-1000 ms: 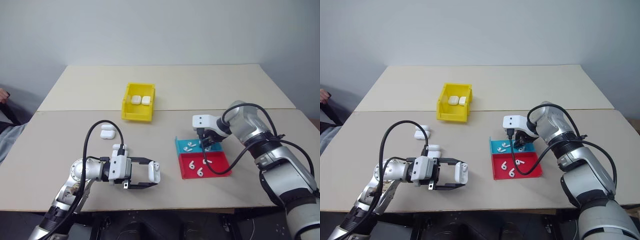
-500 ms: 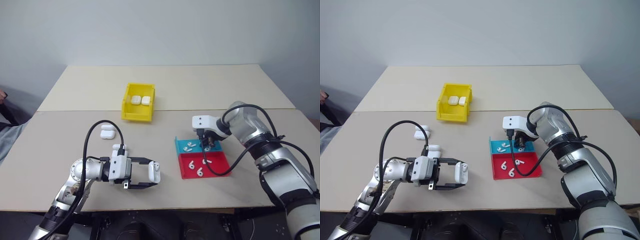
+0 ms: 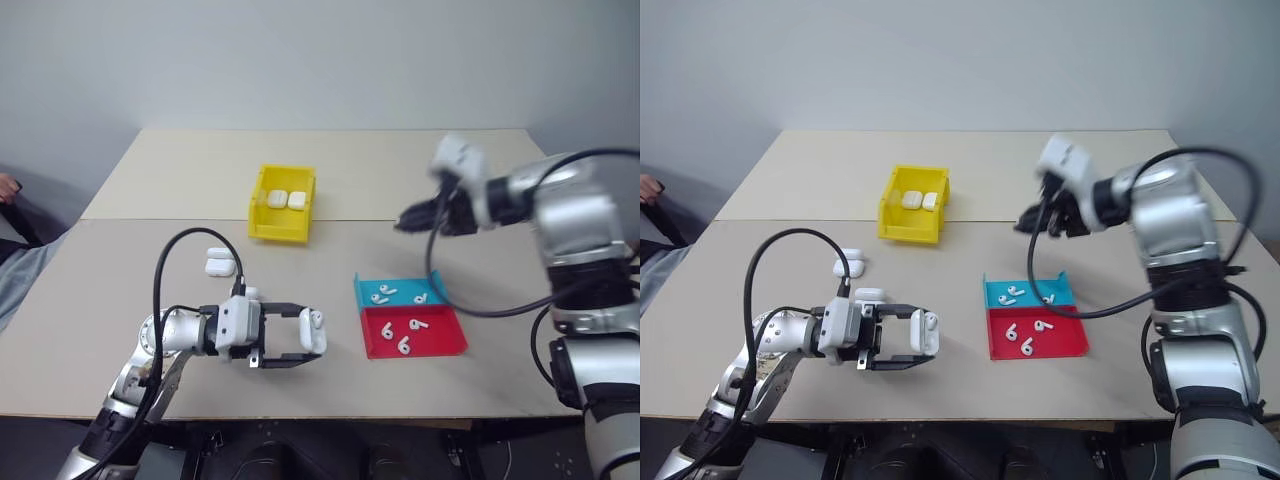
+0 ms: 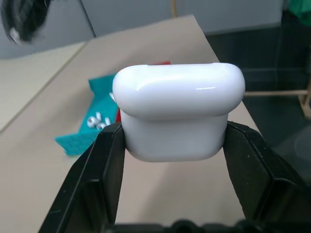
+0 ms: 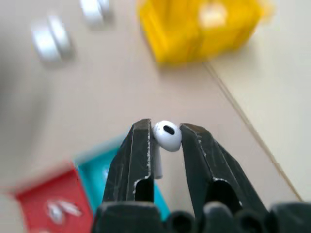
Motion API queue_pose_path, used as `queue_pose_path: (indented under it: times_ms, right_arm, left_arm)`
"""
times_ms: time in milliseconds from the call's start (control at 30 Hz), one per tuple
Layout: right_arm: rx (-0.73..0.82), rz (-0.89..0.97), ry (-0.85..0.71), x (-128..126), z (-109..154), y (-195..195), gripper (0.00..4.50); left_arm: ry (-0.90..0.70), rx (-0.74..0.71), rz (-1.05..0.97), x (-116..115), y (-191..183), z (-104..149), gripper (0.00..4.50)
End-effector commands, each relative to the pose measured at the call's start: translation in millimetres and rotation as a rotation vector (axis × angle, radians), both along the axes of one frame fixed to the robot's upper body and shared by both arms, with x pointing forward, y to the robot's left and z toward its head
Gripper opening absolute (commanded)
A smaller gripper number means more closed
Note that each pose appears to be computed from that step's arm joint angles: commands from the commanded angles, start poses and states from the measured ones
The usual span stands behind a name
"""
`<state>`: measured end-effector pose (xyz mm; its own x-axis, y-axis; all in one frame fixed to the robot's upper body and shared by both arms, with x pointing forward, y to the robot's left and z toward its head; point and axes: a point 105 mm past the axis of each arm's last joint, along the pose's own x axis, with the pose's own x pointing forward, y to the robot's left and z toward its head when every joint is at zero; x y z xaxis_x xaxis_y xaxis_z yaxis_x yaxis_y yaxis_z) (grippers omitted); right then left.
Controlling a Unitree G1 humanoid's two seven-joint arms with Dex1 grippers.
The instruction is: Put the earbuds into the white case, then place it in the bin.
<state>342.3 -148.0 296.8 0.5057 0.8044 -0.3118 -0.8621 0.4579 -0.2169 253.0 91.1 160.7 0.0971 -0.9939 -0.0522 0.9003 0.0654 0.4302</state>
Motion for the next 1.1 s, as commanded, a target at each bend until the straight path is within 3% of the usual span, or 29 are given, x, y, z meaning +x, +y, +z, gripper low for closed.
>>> queue_pose_path:
  times_ms: [33, 167, 333, 400, 667, 1100]
  right_arm:
    - [0.281, 0.037, 0.051, -41, 33, -6, 0.86]
    - [0.511, 0.114, 0.123, -68, 40, -6, 0.86]
    - [0.783, 0.217, 0.050, -85, 35, 3, 0.86]
    - [0.803, 0.235, -0.133, -107, 31, 15, 0.86]
    - [0.825, 0.369, -0.298, -143, 9, 42, 0.86]
    - [0.728, 0.407, -0.410, -135, -19, 63, 0.86]
  left_arm:
    - [-0.034, -0.085, -0.031, 2, -5, 32, 2.76]
    - [-0.027, -0.123, -0.082, 8, -14, 50, 2.76]
    - [-0.025, -0.175, -0.145, 17, -33, 68, 2.76]
    - [-0.027, -0.206, -0.185, 16, -40, 74, 2.76]
    - [-0.003, -0.204, -0.295, 9, -50, 80, 2.76]
    - [-0.001, -0.222, -0.296, 2, -50, 82, 2.76]
